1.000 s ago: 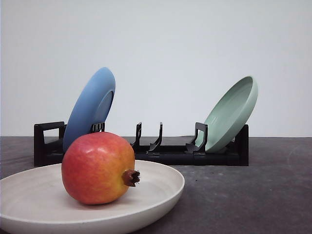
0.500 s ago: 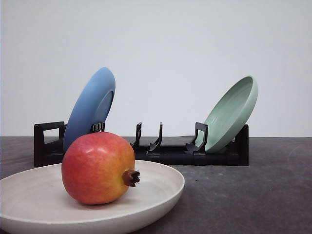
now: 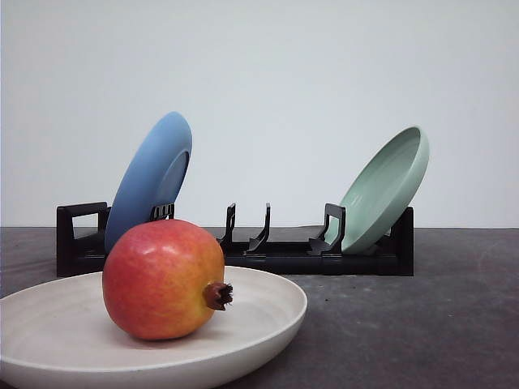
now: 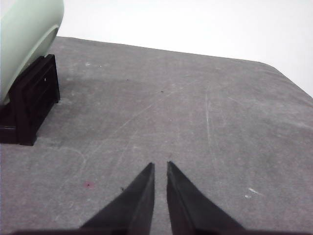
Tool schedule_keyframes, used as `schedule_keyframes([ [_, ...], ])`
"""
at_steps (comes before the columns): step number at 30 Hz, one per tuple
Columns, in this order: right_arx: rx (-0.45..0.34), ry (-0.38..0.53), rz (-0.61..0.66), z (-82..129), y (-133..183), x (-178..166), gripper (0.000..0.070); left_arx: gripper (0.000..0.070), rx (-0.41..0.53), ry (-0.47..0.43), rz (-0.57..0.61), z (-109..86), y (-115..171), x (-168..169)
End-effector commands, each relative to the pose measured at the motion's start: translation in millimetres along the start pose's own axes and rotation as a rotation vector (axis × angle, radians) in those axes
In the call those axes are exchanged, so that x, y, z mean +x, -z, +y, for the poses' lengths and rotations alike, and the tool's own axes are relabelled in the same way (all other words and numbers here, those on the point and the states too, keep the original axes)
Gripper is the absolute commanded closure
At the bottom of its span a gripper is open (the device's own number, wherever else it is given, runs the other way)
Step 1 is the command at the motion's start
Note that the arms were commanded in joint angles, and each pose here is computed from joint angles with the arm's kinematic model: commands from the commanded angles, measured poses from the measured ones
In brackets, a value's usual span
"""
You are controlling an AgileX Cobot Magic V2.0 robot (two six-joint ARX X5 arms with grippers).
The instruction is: Place pomegranate in white plate
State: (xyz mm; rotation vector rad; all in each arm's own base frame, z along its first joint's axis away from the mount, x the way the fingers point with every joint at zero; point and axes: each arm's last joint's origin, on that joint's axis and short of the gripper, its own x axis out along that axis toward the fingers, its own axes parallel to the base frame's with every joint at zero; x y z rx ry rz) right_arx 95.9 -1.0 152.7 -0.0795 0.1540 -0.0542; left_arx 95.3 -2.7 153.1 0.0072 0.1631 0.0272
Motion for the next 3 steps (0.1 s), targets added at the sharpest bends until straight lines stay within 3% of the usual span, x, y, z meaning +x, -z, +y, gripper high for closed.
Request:
schedule_keyframes([
  [1,0.014,0.002,-0.002,0.0,1.1,0.4,0.0655,0.07,-0.004,0.002,0.013,-0.1,3.5,0.8],
  [3,0.014,0.002,-0.002,0.0,1.1,0.4,0.0655,0.07,-0.004,0.002,0.013,-0.1,3.5,0.8],
])
